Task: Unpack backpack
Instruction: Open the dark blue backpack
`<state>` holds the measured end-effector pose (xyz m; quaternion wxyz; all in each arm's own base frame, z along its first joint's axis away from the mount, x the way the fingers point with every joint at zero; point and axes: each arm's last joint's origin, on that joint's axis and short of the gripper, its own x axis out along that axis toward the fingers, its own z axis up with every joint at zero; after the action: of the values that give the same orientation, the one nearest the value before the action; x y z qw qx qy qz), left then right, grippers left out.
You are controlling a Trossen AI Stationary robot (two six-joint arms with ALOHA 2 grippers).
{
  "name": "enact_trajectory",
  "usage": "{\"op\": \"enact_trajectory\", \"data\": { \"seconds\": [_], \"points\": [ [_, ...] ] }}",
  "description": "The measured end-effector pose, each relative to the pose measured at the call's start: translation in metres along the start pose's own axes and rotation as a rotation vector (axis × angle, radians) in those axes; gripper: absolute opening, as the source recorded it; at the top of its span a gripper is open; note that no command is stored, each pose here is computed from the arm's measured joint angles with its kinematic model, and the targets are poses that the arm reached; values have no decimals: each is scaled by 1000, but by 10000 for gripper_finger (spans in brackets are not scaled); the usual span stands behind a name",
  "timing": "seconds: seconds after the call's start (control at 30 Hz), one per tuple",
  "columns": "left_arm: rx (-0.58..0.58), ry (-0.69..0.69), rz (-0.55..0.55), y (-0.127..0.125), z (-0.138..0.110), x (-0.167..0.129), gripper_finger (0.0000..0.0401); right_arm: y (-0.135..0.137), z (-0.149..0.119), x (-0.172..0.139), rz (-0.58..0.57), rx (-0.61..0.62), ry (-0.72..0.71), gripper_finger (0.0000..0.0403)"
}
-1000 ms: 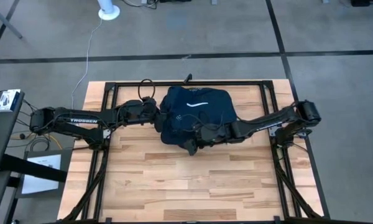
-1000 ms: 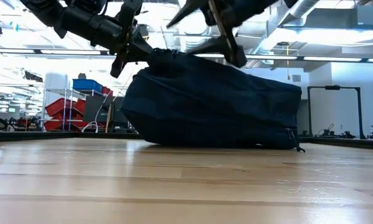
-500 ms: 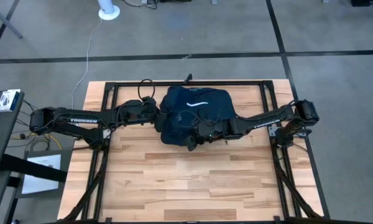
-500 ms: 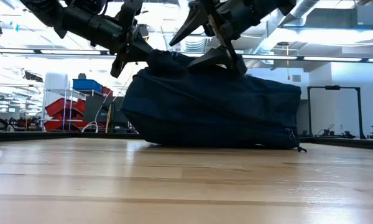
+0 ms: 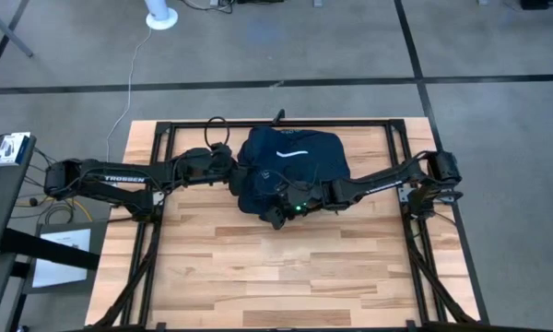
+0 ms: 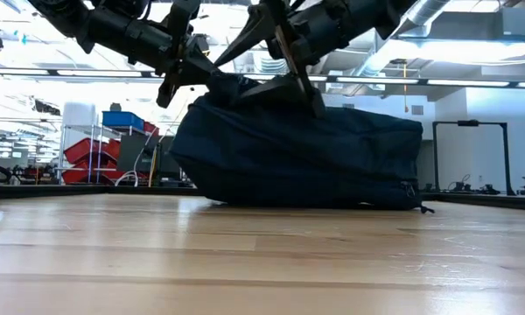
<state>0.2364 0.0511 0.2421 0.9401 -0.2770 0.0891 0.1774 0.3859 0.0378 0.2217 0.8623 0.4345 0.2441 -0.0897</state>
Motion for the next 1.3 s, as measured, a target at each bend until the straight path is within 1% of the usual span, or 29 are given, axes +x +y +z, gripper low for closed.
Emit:
{"op": "enact_trajectory", "data": {
  "seconds": [0.07,0.1,0.27,0.3,0.43,0.57,0.7,0.77,0.87,1.03,1.3],
  "points": [
    [0,3,0,0,0,0,0,-1,1,0,-4,-10,-10,183],
    [-3,4,-1,0,0,0,0,0,2,0,-5,-21,-18,162],
    [-4,7,-5,0,0,0,0,0,3,0,-4,-81,-28,27],
    [-5,7,-6,0,0,0,0,0,2,0,-4,-91,-28,14],
    [-5,10,-6,0,-1,0,0,1,2,0,2,-93,-31,3],
    [3,14,-3,0,-1,0,0,7,1,-5,29,-87,-17,1],
    [1,14,-4,0,-1,0,0,11,-1,-8,69,-69,25,3],
    [1,13,-3,0,-1,0,0,10,-4,-7,62,-48,46,8],
    [1,13,-2,0,-1,0,0,7,-8,-7,21,-23,81,18],
    [1,13,-3,0,-1,0,0,2,-8,-7,-19,25,100,54],
    [-2,13,-4,0,-1,0,0,-5,-1,-8,-49,23,95,119]
  ]
}}
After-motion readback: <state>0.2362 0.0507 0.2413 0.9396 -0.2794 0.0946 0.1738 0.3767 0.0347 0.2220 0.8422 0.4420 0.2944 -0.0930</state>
